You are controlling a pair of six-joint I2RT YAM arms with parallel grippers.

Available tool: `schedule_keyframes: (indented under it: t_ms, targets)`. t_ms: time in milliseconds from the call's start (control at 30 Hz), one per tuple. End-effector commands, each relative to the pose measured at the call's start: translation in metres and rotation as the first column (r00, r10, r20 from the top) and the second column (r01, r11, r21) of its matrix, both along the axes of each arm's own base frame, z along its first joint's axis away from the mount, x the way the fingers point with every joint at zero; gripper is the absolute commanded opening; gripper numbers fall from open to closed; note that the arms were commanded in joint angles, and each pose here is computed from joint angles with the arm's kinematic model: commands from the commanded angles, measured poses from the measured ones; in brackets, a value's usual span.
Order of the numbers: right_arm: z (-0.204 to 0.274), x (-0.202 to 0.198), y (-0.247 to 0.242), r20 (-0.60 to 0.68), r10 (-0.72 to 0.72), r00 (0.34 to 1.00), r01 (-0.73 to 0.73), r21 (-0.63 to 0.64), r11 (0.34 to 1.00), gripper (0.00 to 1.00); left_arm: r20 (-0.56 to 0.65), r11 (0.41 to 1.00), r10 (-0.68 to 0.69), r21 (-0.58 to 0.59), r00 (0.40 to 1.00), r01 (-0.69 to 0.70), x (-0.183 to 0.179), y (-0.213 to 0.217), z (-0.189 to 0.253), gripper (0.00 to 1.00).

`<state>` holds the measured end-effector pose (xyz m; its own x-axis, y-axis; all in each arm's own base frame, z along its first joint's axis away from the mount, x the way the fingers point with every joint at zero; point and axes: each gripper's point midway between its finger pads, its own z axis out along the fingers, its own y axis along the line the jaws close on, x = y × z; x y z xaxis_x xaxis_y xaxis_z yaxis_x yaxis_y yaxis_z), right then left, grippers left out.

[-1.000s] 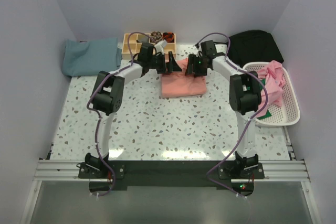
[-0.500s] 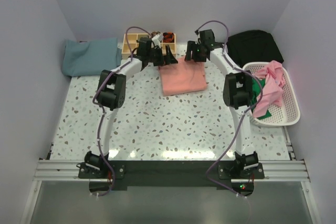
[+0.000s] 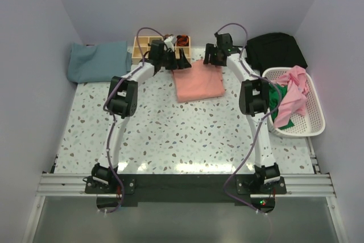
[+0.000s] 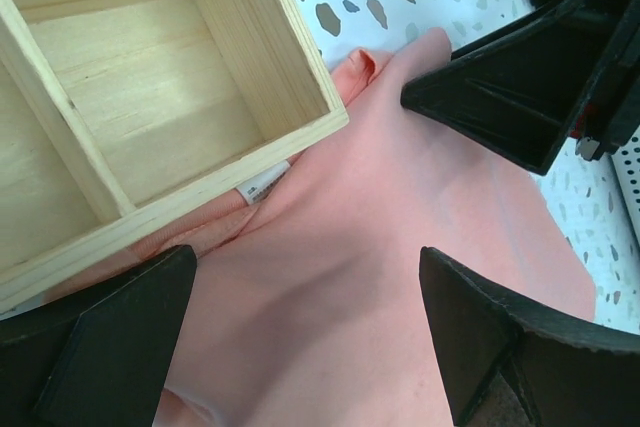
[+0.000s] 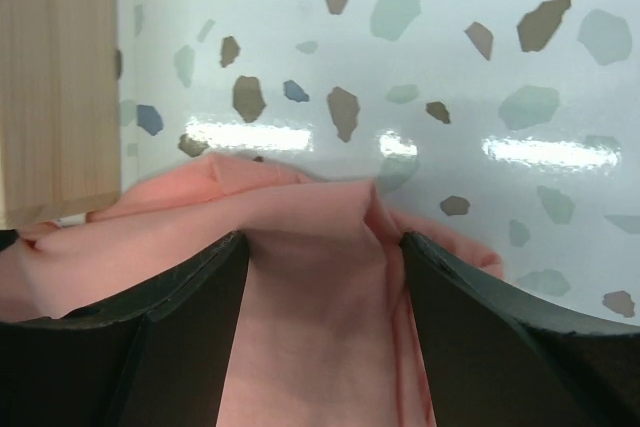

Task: Fold and stack the t-shirts
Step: Smooth out wrinkles on the folded tshirt, then put the neatly folded tshirt into the corner of the board with the left arm

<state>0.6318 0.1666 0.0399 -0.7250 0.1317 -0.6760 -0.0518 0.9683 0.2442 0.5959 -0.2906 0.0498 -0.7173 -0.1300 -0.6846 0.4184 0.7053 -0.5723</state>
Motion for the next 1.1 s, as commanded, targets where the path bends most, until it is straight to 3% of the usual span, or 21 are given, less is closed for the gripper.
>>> schedule_keyframes:
  t_ms: [0,100,167,367,533,633,1067]
  targets:
    - [0.003,0.004,-0.051,0.013,-0.118,0.993,0.119,-0.055,0.991,0.68,0.029,0.988,0.097,0.119,0.995,-0.100,0.008,0.041,-0.020,1.00]
    - [0.025,0.004,-0.056,0.079,-0.118,0.990,0.121,-0.030,0.992,0.70,0.082,0.983,0.126,0.122,0.989,-0.135,0.006,0.052,0.004,1.00]
    - [0.044,0.008,-0.060,0.132,-0.120,0.984,0.121,-0.001,0.993,0.71,0.188,0.980,0.151,0.102,0.971,-0.172,0.011,0.057,0.049,1.00]
    - [0.074,-0.011,-0.076,0.134,-0.124,0.983,0.127,-0.020,0.992,0.73,0.231,0.956,0.228,0.133,0.946,-0.263,-0.010,0.080,0.092,1.00]
    - [0.070,-0.038,-0.084,0.069,-0.138,0.988,0.140,-0.028,0.990,0.74,0.110,0.981,0.173,0.074,0.979,-0.181,-0.052,0.069,0.057,1.00]
    - [0.050,-0.057,-0.068,0.030,-0.076,0.997,0.074,0.052,0.996,0.74,0.031,0.995,0.098,-0.007,0.995,-0.098,-0.077,0.054,0.028,1.00]
    - [0.009,-0.057,-0.026,-0.044,0.083,0.996,-0.071,0.223,0.972,0.74,-0.002,0.994,0.033,-0.107,0.999,-0.033,-0.069,0.033,-0.003,1.00]
